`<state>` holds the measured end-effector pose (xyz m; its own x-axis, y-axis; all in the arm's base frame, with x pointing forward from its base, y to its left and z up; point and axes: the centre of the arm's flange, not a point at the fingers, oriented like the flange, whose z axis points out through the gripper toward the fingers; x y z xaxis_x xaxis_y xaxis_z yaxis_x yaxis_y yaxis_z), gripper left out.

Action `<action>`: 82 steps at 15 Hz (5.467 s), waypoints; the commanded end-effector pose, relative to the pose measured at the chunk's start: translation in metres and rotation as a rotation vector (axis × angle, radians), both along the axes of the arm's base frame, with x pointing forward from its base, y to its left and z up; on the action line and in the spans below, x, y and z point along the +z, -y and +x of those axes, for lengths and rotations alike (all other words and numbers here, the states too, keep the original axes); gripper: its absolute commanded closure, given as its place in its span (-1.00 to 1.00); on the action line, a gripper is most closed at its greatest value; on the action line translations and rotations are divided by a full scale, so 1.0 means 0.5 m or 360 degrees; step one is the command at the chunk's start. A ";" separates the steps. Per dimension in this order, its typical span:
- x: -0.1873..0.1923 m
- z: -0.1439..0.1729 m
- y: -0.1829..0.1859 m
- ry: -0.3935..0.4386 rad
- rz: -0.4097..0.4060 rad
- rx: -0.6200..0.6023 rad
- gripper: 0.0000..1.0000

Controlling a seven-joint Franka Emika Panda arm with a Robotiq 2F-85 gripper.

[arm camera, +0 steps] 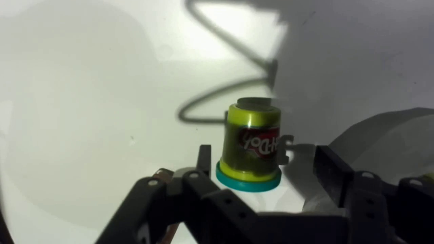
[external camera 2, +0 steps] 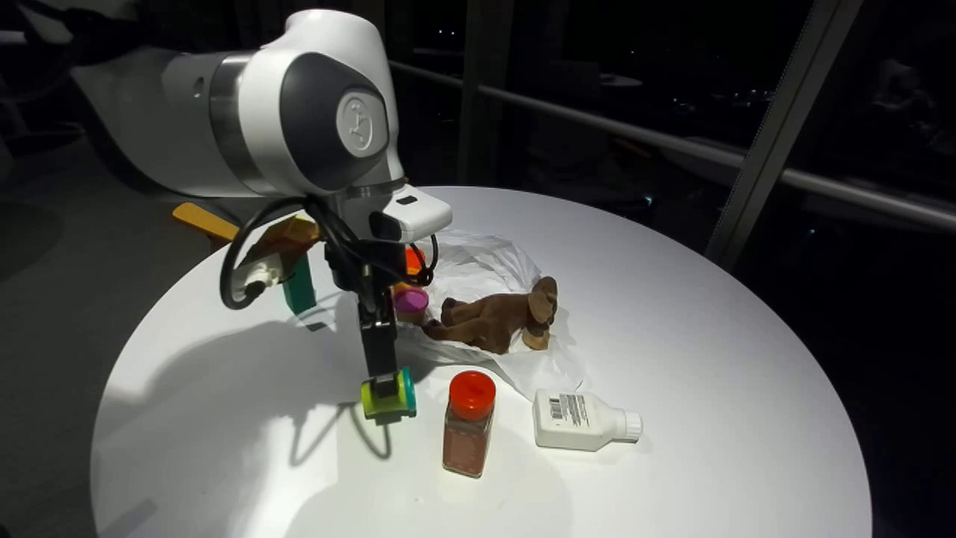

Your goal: Remove the objects from the plastic bag and put them on the table.

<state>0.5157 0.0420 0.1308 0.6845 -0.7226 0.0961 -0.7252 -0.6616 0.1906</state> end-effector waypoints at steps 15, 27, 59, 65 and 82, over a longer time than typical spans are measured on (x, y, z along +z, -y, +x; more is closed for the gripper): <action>0.082 0.278 -0.164 0.0293 0.0086 0.0712 -1.00; 0.035 0.372 -0.192 0.0295 0.0069 0.1025 -1.00; 0.017 0.333 -0.154 0.0206 0.0146 0.1035 -0.24; 0.037 0.336 -0.152 0.0229 0.0125 0.1002 0.44; 0.265 0.087 -0.172 0.0019 -0.0137 0.0705 0.44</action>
